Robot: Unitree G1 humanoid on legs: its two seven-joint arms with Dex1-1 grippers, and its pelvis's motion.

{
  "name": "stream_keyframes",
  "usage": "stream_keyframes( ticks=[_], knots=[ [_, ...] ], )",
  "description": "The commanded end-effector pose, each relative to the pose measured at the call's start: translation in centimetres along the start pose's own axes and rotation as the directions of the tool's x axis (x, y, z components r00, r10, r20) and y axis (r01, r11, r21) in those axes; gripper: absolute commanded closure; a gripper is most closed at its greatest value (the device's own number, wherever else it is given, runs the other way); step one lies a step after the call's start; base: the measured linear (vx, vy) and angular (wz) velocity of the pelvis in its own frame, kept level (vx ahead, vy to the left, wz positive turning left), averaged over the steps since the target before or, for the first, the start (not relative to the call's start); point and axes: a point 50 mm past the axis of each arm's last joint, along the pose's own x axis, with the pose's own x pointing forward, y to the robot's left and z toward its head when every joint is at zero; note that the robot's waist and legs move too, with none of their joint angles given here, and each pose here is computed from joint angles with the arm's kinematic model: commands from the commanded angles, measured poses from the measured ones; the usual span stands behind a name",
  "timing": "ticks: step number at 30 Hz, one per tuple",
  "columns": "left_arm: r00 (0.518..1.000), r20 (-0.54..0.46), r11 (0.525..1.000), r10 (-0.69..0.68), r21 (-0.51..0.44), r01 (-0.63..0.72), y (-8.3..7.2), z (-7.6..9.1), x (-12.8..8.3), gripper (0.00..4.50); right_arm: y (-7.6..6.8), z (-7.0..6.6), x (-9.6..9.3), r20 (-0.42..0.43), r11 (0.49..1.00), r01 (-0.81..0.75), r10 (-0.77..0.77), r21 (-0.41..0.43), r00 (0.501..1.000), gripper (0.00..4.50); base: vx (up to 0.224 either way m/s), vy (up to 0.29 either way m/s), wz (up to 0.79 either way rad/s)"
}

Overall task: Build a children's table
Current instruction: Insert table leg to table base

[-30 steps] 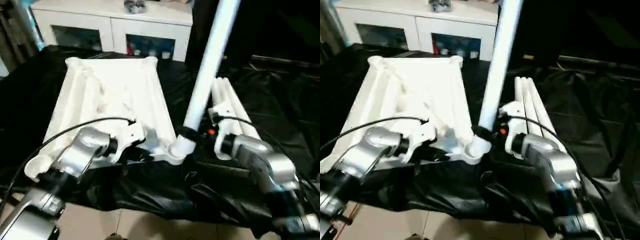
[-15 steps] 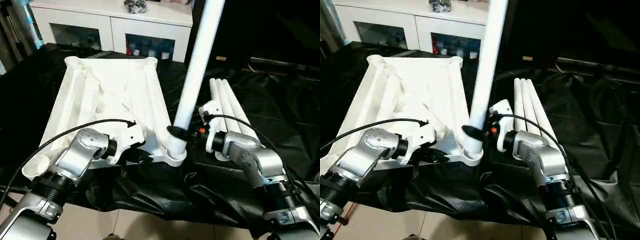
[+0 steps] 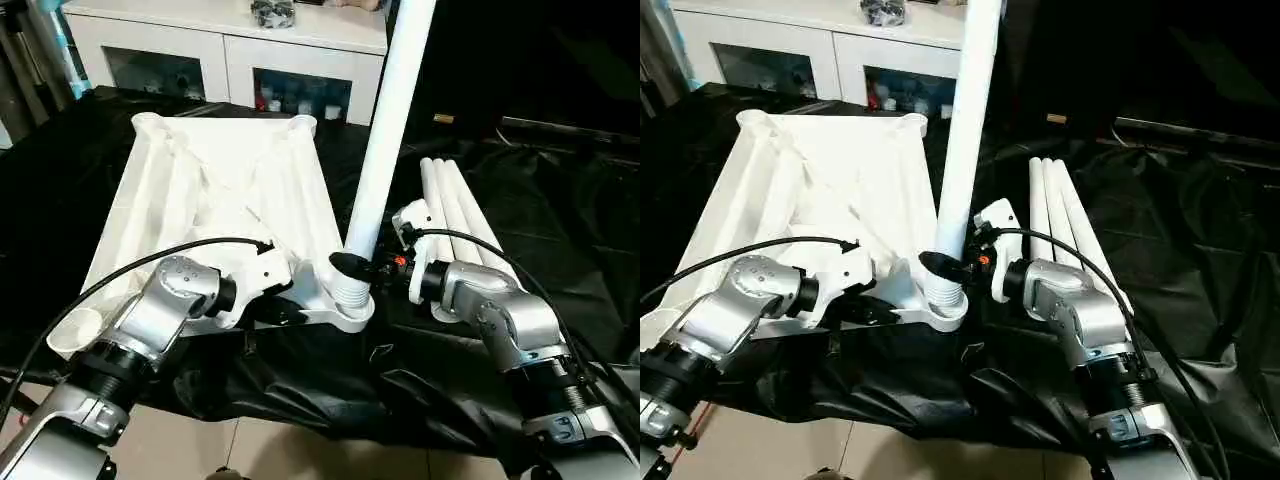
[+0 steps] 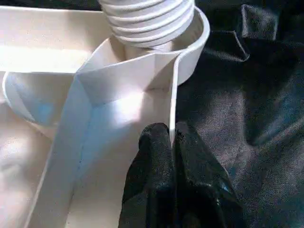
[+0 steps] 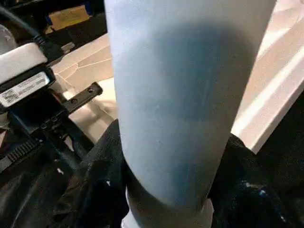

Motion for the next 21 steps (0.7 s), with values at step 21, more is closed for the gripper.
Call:
stream_keyframes(
  ticks=[21],
  knots=[
    [1.0,0.028,1.0,0.005,0.026,-0.005,0.6,0.6,0.3,4.5,-1.4,-1.7,-0.1,-0.049,0.997,0.056,-0.054,0.06,0.997,2.61,0.0,0.0,0.0]
  ],
)
